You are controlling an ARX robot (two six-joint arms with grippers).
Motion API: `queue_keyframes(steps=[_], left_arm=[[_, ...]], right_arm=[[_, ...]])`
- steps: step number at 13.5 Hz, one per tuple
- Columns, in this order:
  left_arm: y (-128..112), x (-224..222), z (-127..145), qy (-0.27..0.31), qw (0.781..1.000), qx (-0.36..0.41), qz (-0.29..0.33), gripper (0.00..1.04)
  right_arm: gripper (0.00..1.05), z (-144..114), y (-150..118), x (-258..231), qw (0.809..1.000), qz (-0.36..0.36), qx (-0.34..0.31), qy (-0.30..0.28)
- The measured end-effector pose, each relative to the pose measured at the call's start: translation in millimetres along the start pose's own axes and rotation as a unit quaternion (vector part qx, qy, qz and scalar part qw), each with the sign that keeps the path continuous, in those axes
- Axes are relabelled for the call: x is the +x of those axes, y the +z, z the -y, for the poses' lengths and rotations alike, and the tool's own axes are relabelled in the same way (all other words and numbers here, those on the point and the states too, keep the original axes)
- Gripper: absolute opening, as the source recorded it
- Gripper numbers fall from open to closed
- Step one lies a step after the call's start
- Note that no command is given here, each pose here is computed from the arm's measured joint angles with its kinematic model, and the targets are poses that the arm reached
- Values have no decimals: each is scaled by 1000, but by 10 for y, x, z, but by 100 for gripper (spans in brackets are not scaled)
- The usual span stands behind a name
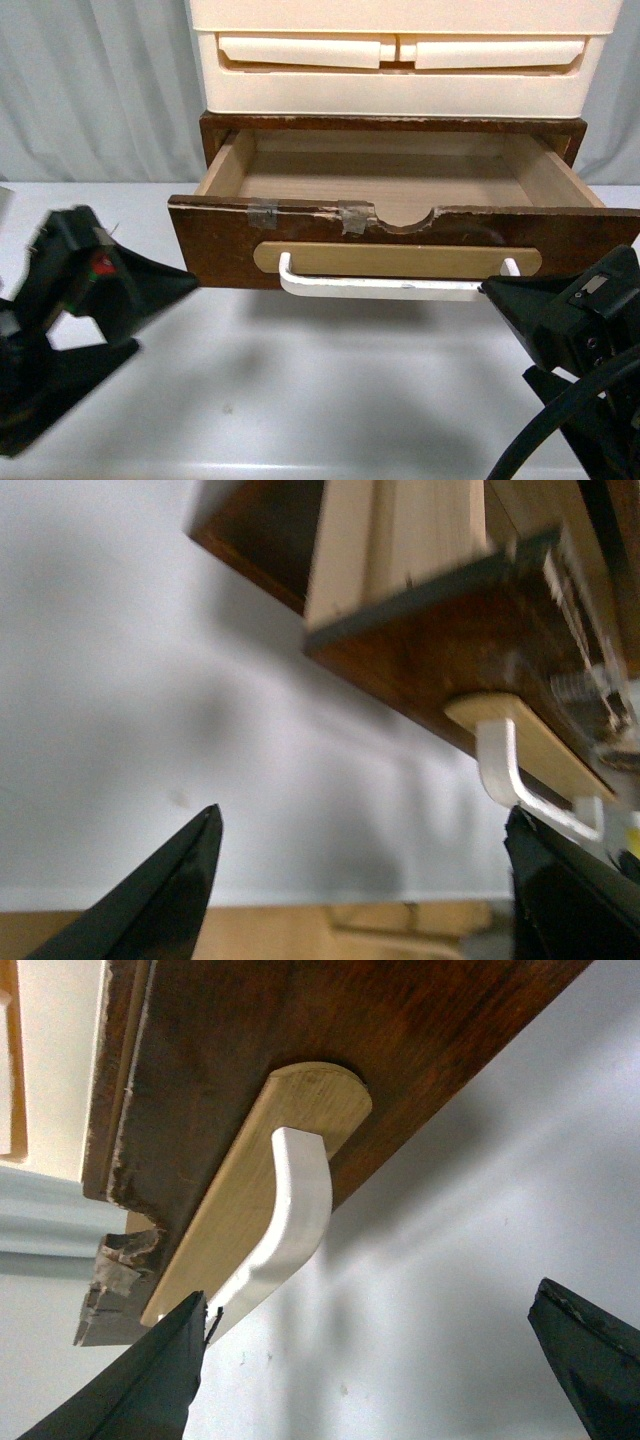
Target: Open drawer
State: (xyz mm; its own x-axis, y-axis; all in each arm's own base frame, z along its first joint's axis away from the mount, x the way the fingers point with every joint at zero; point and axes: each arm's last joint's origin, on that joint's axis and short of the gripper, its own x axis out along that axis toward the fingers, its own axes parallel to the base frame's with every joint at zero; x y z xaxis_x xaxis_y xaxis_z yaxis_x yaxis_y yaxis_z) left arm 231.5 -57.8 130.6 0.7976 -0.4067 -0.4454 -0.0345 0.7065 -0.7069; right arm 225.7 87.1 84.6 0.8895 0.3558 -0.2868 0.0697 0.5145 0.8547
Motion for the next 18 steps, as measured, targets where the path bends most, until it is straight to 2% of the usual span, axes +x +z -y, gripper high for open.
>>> queue_keyframes(steps=[1,2,3,4,5,6,7,8,9,11,12,14,18], left_arm=[[58,-60,26,8,998,54,25,100],[-7,-3,-15,24,978,156,133,89],[-161,-124,-226,94,953,229,172,76],[-116,-324,-266,122,920,288,237,63],[62,-483,-77,90,887,326,314,49],[45,-581,-80,89,880,348,310,34],[-43,-646,-212,118,886,353,277,20],[-46,-729,-207,115,883,358,282,5],[-14,-801,-164,110,881,360,285,2],[31,-981,-153,99,878,362,297,2],[26,-1042,-210,114,878,357,298,2],[-40,-1130,-195,104,878,361,297,2],[-85,-1236,-171,102,876,361,303,2]], right_arm=[[95,28,-18,7,999,19,-31,-17],[82,187,-74,-49,983,58,-144,-96],[69,354,-65,-281,949,59,-258,-171],[56,348,85,-436,915,82,-345,-192],[40,173,213,-530,885,112,-427,-151],[27,131,260,-637,869,122,-460,-137],[12,103,326,-767,860,147,-471,-131],[2,-23,431,-844,850,195,-478,-103],[2,-110,492,-926,846,218,-479,-84],[2,-153,547,-1044,843,222,-482,-86],[2,-188,569,-1117,842,229,-482,-80],[2,-179,654,-1305,840,235,-482,-84],[2,-196,596,-1445,843,224,-482,-86]])
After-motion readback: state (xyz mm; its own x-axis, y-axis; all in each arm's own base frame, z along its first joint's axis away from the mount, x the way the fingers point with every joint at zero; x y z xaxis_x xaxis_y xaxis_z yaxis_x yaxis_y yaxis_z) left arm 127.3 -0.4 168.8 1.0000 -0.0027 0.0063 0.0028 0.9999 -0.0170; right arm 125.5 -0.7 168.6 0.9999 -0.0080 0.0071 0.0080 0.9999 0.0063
